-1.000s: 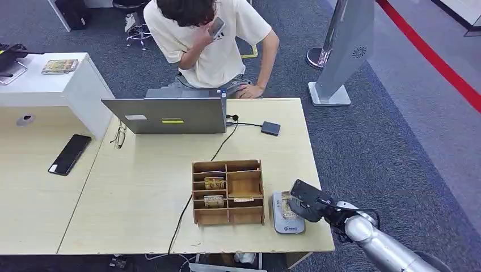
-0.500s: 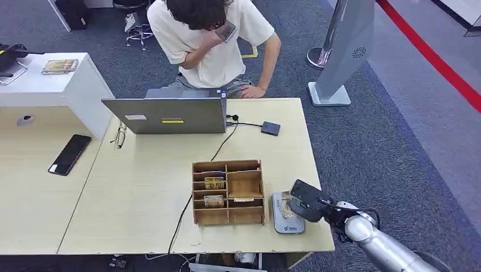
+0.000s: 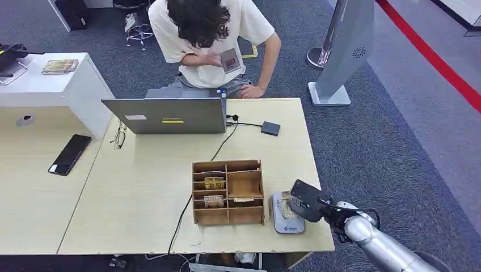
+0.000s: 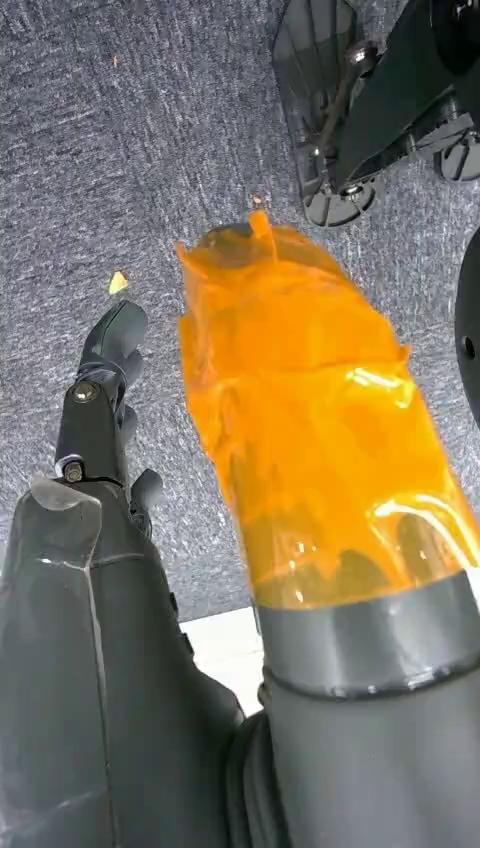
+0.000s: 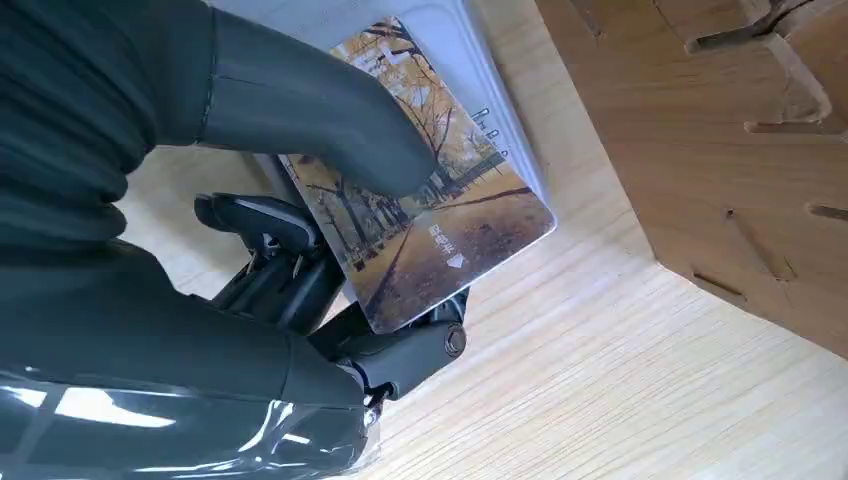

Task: Pass the card to the sensor for recognition and then transmit it.

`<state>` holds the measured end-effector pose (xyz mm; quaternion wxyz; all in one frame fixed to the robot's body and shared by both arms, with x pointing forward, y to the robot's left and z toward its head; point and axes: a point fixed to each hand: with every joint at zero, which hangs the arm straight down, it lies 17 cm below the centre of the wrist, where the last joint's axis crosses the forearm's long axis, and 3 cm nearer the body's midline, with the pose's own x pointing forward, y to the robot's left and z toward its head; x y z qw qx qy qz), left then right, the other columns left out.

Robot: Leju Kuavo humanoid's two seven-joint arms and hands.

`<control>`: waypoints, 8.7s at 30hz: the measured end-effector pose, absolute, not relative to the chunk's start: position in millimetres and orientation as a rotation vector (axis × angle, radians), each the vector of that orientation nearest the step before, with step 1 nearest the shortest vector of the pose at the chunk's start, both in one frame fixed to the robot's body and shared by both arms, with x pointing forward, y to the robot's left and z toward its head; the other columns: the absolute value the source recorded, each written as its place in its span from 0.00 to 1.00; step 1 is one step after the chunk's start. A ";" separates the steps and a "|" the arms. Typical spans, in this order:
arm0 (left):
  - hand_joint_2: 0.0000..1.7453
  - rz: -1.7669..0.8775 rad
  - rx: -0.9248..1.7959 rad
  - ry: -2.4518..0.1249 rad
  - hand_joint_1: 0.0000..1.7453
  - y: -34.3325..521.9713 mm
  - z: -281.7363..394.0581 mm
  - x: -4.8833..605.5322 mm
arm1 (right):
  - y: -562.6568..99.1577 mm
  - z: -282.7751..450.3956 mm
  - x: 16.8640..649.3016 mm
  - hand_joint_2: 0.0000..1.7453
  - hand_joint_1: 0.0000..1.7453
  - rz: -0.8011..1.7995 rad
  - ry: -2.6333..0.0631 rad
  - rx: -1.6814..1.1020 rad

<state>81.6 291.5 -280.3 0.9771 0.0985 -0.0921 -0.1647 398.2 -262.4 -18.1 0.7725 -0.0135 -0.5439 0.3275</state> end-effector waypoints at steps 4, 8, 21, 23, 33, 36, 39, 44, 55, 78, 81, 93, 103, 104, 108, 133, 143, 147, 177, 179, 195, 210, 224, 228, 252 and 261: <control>0.00 -0.332 0.199 -0.186 0.00 291.7 -280.4 81.5 | -262.2 -18.0 398.4 1.00 1.00 0.711 -1.179 -0.030; 0.00 -0.332 0.199 -0.185 0.00 291.8 -280.4 81.5 | -262.1 -18.1 398.9 1.00 1.00 0.711 -1.181 -0.030; 0.00 -0.331 0.202 -0.186 0.00 292.0 -280.3 81.8 | -261.2 -18.1 400.7 1.00 1.00 0.713 -1.183 -0.028; 0.00 -0.331 0.202 -0.186 0.00 292.3 -280.3 81.8 | -261.0 -17.9 401.2 1.00 1.00 0.713 -1.184 -0.028; 0.00 -0.332 0.202 -0.186 0.00 292.2 -280.3 81.8 | -261.2 -18.2 402.9 1.00 1.00 0.711 -1.184 -0.029; 0.00 -0.331 0.202 -0.186 0.00 292.2 -280.3 81.8 | -261.4 -18.2 403.2 1.00 1.00 0.712 -1.184 -0.030; 0.00 -0.331 0.202 -0.186 0.00 292.2 -280.3 81.8 | -261.3 -18.3 403.3 1.00 1.00 0.711 -1.184 -0.029; 0.00 -0.332 0.201 -0.186 0.00 292.2 -280.3 81.7 | -261.5 -18.4 403.3 1.00 1.00 0.711 -1.184 -0.030; 0.00 -0.327 0.202 -0.184 0.00 292.4 -280.4 81.1 | -263.6 -13.9 407.1 1.00 1.00 0.698 -1.211 -0.047; 0.00 -0.311 0.213 -0.208 0.00 294.2 -279.6 85.7 | -282.4 92.5 462.6 1.00 1.00 0.625 -1.608 -0.228; 0.00 -0.312 0.218 -0.210 0.00 295.0 -279.4 86.5 | -274.5 115.4 471.0 1.00 1.00 0.631 -1.704 -0.282; 0.00 -0.333 0.229 -0.222 0.00 296.4 -277.2 100.5 | -189.6 205.0 493.9 1.00 1.00 0.612 -2.040 -0.229; 0.00 -0.383 0.233 -0.229 0.00 300.4 -275.0 113.3 | -103.5 269.9 509.5 1.00 1.00 0.740 -2.213 -0.157; 0.00 -0.392 0.233 -0.226 0.00 300.7 -274.9 114.1 | -95.4 275.9 511.3 1.00 1.00 0.758 -2.226 -0.163; 0.00 -0.431 0.236 -0.230 0.00 302.9 -273.3 122.9 | -56.3 290.8 516.3 1.00 1.00 0.834 -2.250 -0.159; 0.00 -0.508 0.268 -0.223 0.00 310.1 -269.2 140.5 | -21.0 233.4 551.9 1.00 0.00 1.004 -2.070 -0.484; 0.00 -0.508 0.267 -0.235 0.00 298.8 -268.6 143.3 | -24.0 211.5 546.5 1.00 0.00 0.972 -2.037 -0.400; 0.00 -0.505 0.268 -0.241 0.00 294.0 -268.3 144.3 | -21.9 209.4 537.8 1.00 0.00 0.899 -2.051 -0.301; 0.00 -0.491 0.256 -0.255 0.00 289.5 -269.8 138.1 | -69.3 213.1 486.7 1.00 0.86 0.593 -2.123 0.031; 0.00 -0.491 0.256 -0.256 0.00 289.5 -269.8 138.1 | -74.3 211.6 486.8 1.00 0.89 0.594 -2.123 0.003; 0.00 -0.491 0.253 -0.254 0.00 289.3 -269.9 137.9 | -83.8 172.1 477.1 1.00 0.55 0.764 -2.053 -0.188; 0.00 -0.458 0.253 -0.248 0.00 290.8 -271.7 129.0 | -133.8 175.1 480.9 1.00 0.38 0.742 -2.064 -0.375; 0.00 -0.445 0.252 -0.248 0.00 291.0 -271.9 128.2 | -150.7 186.8 475.0 1.00 0.41 0.743 -2.093 -0.412; 0.00 -0.445 0.252 -0.248 0.00 291.0 -272.0 127.7 | -151.4 187.8 474.3 1.00 0.44 0.743 -2.096 -0.413; 0.00 -0.465 0.230 -0.245 0.00 287.0 -272.4 126.8 | -113.9 135.2 447.9 1.00 0.57 1.171 -1.929 -0.321; 0.00 -0.460 0.230 -0.246 0.00 287.0 -272.2 127.7 | -105.0 132.8 443.8 1.00 0.53 1.213 -1.926 -0.300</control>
